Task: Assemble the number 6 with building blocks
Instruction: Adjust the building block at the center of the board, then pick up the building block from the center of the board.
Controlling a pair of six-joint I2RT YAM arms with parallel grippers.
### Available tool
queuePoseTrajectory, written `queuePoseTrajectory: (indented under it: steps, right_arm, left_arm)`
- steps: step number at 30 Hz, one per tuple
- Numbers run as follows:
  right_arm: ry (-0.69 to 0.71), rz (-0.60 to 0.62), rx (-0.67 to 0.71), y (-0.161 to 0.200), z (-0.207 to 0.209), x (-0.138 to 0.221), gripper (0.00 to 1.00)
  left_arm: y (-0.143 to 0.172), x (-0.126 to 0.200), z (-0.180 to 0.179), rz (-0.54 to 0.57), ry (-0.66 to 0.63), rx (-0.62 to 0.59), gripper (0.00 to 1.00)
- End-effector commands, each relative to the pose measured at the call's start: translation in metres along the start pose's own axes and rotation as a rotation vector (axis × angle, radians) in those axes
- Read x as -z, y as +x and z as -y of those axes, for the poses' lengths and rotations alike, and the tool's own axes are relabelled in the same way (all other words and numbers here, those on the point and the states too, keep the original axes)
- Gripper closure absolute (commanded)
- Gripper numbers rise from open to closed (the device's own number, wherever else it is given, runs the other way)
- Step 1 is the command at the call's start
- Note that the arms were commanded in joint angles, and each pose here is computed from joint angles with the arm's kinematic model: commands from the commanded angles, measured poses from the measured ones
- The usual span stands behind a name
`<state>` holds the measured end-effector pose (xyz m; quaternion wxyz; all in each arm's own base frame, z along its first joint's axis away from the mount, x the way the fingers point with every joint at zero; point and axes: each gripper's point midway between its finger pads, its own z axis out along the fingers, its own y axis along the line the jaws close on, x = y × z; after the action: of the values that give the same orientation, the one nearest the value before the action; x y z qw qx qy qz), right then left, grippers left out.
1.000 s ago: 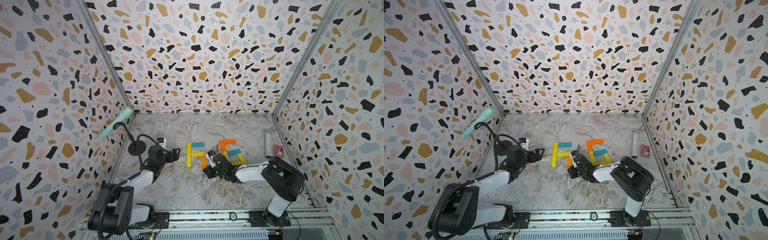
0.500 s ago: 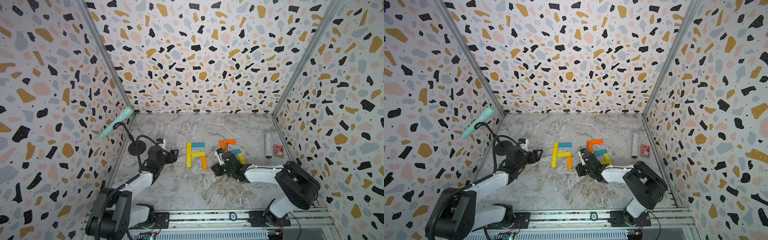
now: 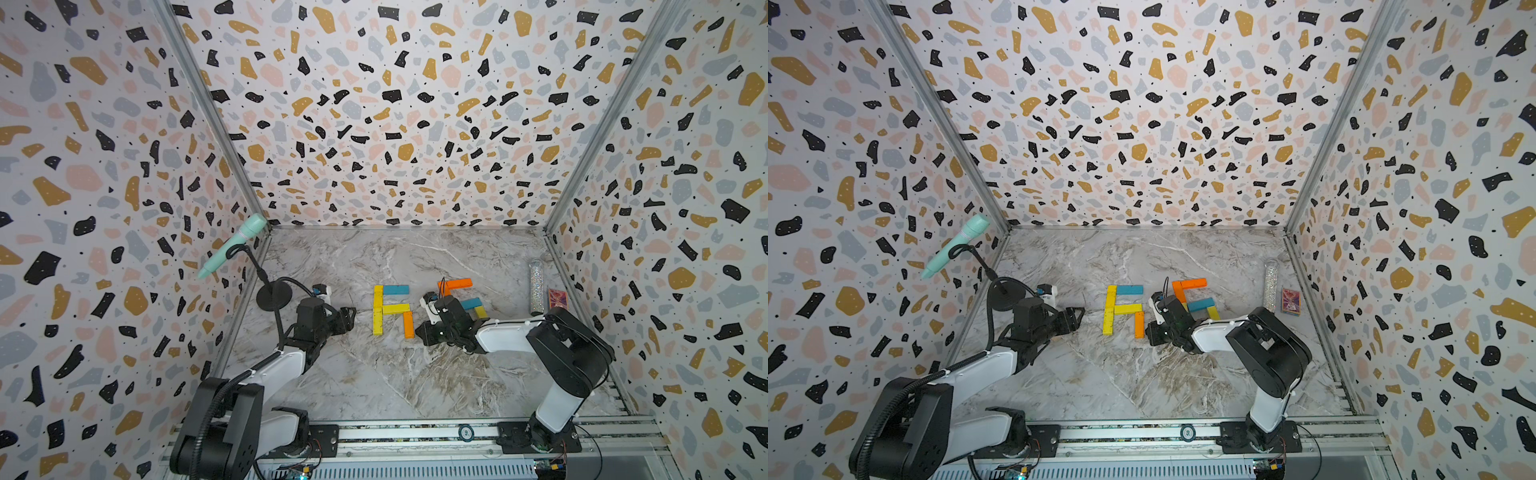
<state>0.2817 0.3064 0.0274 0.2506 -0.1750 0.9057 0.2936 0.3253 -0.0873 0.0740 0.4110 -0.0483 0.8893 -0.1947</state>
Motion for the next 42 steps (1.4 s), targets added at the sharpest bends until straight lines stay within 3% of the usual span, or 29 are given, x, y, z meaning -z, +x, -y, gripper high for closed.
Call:
queuePoseTrajectory:
  steps: [1,6,11,18,21,23,25,28,34,42]
  right_arm:
    - [0.001,-0.001,0.013,-0.006,0.0,0.001,0.85]
    - [0.02,0.034,0.023,-0.026,0.0,0.009,0.84]
    - [0.044,0.049,0.03,-0.043,0.008,0.009,0.85]
    - [0.05,0.067,0.094,-0.057,-0.005,0.01,0.86]
    - [0.017,0.105,0.197,-0.068,-0.039,0.015,0.73]
    - [-0.028,0.122,0.26,-0.072,-0.067,0.014,0.65]
    - [-0.071,0.143,0.324,-0.076,-0.095,0.01,0.55]
    - [-0.115,0.16,0.403,-0.076,-0.131,-0.005,0.48]
    - [-0.198,0.122,0.542,-0.061,-0.198,-0.056,0.4]
    - [-0.171,0.078,0.643,-0.043,-0.229,-0.111,0.36]
  left_arm:
    - [0.0,0.002,0.0,0.014,-0.004,0.001,0.26]
    - [0.001,-0.001,0.0,0.013,-0.001,0.027,0.33]
    - [0.015,-0.014,0.01,-0.037,0.021,0.015,0.72]
    - [0.019,-0.022,0.008,-0.078,-0.025,0.011,0.79]
    - [-0.009,-0.005,-0.001,-0.004,-0.132,0.029,0.51]
    - [-0.039,0.014,-0.004,0.088,-0.191,0.046,0.41]
    - [-0.073,0.039,-0.006,0.194,-0.245,0.076,0.18]
    - [-0.115,0.071,-0.007,0.27,-0.26,0.105,0.03]
    - [-0.157,0.108,-0.008,0.3,-0.262,0.1,0.0]
    - [-0.198,0.159,-0.014,0.409,-0.215,0.156,0.01]
